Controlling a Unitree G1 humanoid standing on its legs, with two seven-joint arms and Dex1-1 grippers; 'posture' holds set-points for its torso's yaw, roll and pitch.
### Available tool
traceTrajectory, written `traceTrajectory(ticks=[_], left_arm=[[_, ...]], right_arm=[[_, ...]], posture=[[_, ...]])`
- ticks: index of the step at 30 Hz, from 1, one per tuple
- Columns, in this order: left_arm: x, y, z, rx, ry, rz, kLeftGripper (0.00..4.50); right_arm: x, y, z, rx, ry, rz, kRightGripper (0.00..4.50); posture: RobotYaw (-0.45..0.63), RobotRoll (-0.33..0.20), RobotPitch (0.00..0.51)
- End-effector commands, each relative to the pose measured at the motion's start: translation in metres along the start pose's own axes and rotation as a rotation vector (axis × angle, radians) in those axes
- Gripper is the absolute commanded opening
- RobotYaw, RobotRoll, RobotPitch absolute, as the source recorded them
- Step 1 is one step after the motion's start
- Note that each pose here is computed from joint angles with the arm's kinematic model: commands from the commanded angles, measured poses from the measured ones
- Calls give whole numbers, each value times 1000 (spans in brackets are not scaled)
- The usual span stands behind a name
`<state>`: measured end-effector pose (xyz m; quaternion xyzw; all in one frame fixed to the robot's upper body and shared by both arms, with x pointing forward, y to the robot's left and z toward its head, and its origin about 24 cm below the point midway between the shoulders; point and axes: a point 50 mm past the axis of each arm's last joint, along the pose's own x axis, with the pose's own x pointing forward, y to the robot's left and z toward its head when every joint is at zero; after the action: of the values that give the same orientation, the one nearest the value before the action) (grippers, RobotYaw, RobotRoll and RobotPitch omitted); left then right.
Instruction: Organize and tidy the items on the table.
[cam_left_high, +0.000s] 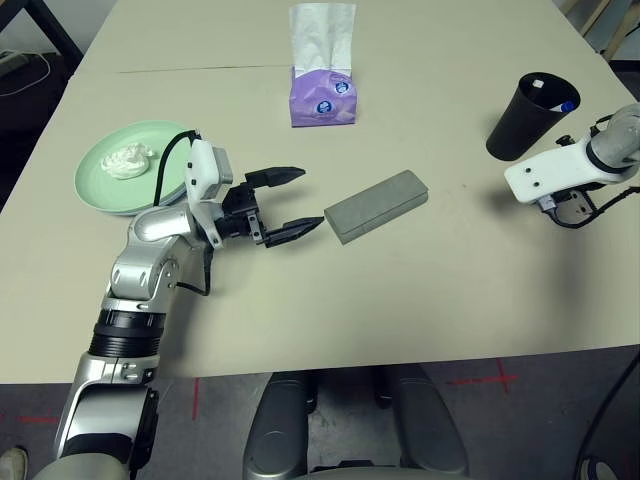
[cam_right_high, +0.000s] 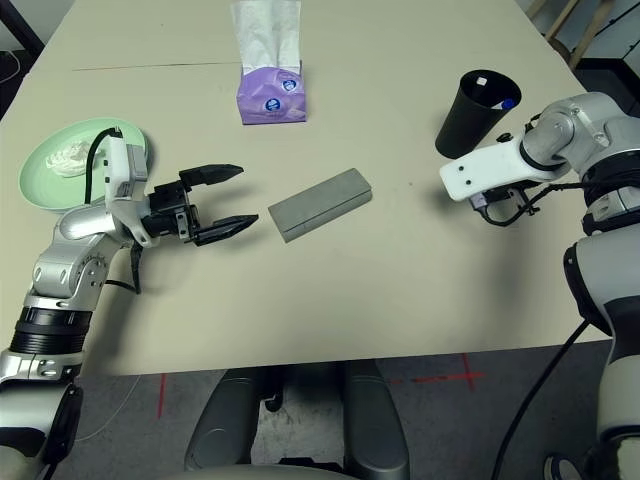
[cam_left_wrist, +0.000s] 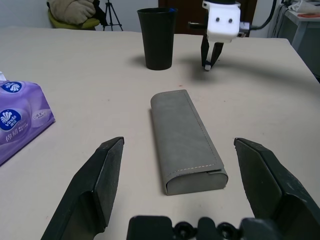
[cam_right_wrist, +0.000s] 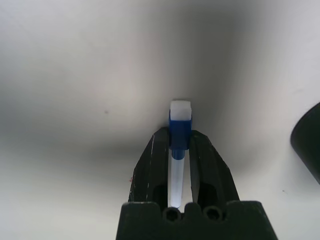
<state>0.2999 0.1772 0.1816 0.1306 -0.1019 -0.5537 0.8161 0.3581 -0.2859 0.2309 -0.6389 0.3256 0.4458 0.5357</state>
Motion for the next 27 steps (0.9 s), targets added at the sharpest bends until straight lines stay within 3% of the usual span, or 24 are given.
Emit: traceTrajectory(ticks=[1,5,8,12,16,22,27], left_arm=[[3,-1,1,1,-15,-20,4500],[6,-1,4,7,-37,-24,4500],[7,0,4,4,-41,-23,4500],[8,-1,3,-8,-48,-21,4500],[8,-2,2,-18,-46,-27,4500],[8,-1,3,-20,-40,-36,4500],[8,0,3,-21,-37,-39,4500]], right_arm=[[-23,-4,3,120,-196,-3,434],[-35,-10,8,261,-424,-74,434],[-53,-20,18,462,-714,-150,434],[-63,-16,23,630,-958,-189,434],[-61,-8,28,776,-1183,-361,434],[-73,-2,21,897,-1305,-759,434],[-84,-1,10,1004,-1326,-949,434]], posture=[[90,0,273],[80,0,267],[74,0,262],[63,0,254],[52,0,250],[36,0,245],[29,0,247]])
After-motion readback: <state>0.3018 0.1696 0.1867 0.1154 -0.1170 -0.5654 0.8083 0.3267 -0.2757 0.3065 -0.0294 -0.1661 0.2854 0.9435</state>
